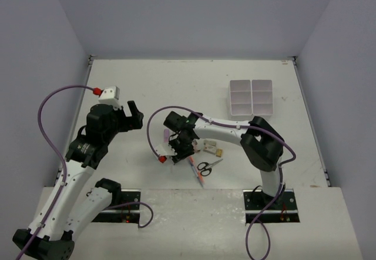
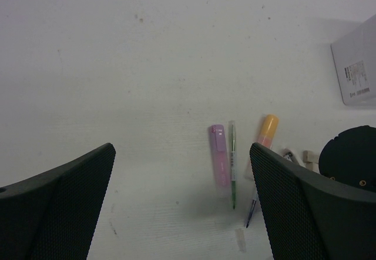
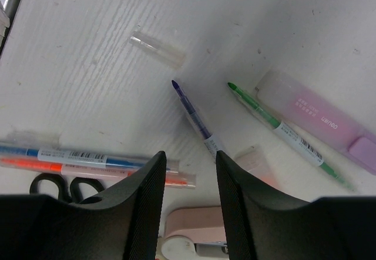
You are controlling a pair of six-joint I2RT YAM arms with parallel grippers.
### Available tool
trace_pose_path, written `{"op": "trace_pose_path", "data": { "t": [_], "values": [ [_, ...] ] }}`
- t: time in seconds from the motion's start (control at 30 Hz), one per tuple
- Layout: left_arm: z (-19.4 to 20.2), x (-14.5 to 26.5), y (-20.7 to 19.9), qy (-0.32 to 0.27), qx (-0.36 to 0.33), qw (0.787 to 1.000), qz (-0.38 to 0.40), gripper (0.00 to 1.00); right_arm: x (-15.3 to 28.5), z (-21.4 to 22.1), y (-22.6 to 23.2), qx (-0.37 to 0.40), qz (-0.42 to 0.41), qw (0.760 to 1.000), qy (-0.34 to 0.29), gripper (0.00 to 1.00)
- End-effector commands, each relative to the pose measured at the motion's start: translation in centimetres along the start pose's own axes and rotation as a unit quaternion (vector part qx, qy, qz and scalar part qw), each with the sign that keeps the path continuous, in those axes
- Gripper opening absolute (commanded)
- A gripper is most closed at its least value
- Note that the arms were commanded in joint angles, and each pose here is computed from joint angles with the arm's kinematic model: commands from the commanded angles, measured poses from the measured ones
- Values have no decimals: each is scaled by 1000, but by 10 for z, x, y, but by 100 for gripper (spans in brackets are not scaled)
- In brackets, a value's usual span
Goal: Sort the stationery into containers
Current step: Pick up the pen from the center of the board.
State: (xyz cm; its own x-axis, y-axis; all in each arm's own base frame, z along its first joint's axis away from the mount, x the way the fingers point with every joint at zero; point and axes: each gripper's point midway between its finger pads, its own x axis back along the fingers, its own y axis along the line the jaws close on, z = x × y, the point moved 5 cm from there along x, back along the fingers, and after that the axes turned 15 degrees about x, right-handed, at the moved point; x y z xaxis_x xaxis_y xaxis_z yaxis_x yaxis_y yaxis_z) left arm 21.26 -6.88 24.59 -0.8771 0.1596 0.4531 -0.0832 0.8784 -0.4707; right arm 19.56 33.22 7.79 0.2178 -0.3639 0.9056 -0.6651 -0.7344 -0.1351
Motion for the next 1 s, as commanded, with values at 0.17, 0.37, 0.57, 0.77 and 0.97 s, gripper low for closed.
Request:
{"op": "trace_pose_path", "data": {
  "t": [0.17, 0.37, 0.57, 0.77, 0.97],
  "values": [
    [-4, 0, -6, -12, -4, 1000, 16, 100, -5, -3, -17, 29, 19, 999, -5, 42],
    [-4, 0, -6, -11, -5, 1000, 16, 100, -12, 2, -21, 21, 14, 1000, 3, 41],
    [-3, 0, -6, -10, -5, 1000, 17, 100, -19, 15, -16, 6, -3, 1000, 15, 40],
    [-3, -1, -7, -8, -5, 1000, 18, 100, -19, 21, -12, -1, -6, 1000, 22, 37],
    [-3, -1, -6, -8, -5, 1000, 17, 100, -15, 24, -14, -1, 0, 1000, 27, 28]
  ]
}}
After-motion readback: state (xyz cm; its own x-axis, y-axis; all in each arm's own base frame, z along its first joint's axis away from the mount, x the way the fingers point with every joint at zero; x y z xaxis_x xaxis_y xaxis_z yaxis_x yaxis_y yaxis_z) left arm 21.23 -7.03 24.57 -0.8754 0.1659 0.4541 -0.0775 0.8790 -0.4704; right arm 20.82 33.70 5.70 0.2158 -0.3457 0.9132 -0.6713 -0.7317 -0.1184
